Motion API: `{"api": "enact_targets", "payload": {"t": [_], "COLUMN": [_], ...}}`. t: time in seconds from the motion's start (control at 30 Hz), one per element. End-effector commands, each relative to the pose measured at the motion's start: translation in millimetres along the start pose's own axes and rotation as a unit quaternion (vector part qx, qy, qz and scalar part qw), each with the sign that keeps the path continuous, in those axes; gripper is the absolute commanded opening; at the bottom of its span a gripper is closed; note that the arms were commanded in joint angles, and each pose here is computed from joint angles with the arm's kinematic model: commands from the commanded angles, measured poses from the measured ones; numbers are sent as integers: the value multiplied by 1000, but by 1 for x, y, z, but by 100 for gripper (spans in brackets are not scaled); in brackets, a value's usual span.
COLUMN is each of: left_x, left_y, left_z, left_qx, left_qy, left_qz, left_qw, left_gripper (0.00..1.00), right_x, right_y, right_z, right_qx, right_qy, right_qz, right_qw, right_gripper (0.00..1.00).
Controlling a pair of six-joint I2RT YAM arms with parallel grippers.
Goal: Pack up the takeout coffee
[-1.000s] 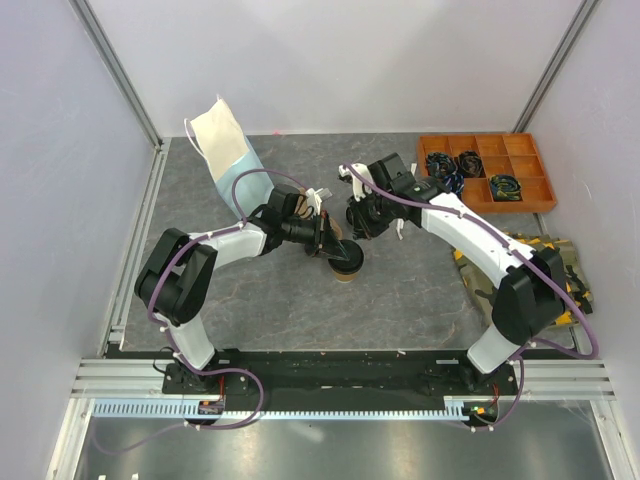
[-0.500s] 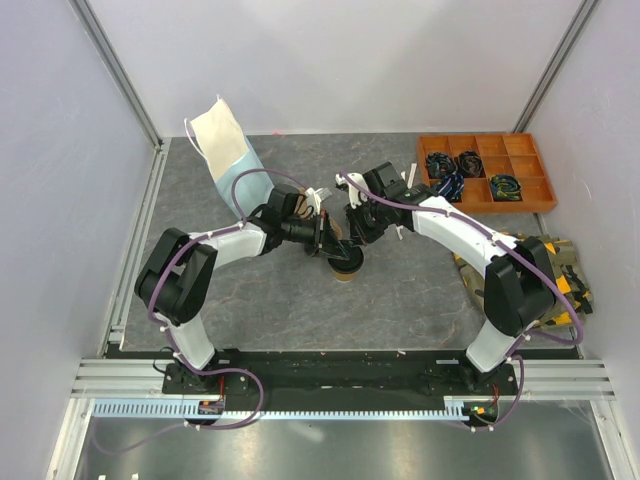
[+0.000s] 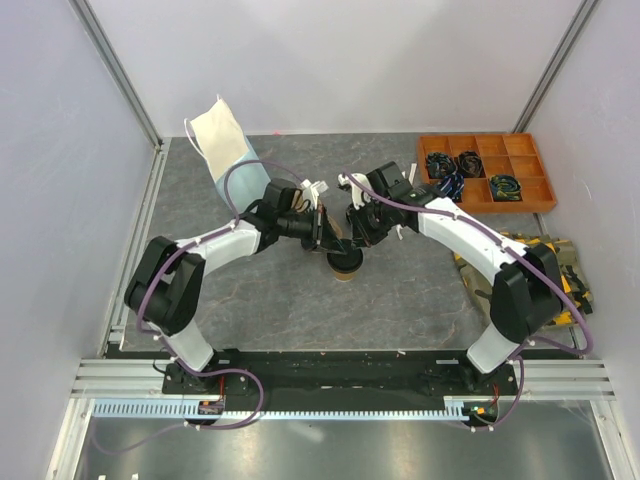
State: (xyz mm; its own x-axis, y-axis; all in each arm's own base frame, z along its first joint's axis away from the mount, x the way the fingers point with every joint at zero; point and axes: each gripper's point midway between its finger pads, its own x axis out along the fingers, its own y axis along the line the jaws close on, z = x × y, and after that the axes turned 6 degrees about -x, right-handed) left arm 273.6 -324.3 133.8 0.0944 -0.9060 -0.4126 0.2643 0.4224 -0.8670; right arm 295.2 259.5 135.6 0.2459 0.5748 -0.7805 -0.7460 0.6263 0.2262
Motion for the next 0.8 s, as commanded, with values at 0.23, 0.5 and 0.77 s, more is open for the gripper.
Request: {"api": "enact_targets", "payload": {"t": [0.23,0.5,0.77], "left_x": [-48,-63,-52], "left_y": [-29,-8,-15], "left_z": [40,35,17], "left_qx": [109,167,225], "left_qy": [-72,-56,-36], "left_qz": [116,217,229], "left_qw": [985,960,946], "left_gripper": [14,14,15], "right_x": [-26,1,13], "right_y": [25,34,24], "right_z": [28,8,2], "right_qx": [23,68,130], "right_qy": [-58,-42,-55], "right_qz": [57,106,144], "right_qw": [996,991,980], "right_gripper": [14,13,13]}}
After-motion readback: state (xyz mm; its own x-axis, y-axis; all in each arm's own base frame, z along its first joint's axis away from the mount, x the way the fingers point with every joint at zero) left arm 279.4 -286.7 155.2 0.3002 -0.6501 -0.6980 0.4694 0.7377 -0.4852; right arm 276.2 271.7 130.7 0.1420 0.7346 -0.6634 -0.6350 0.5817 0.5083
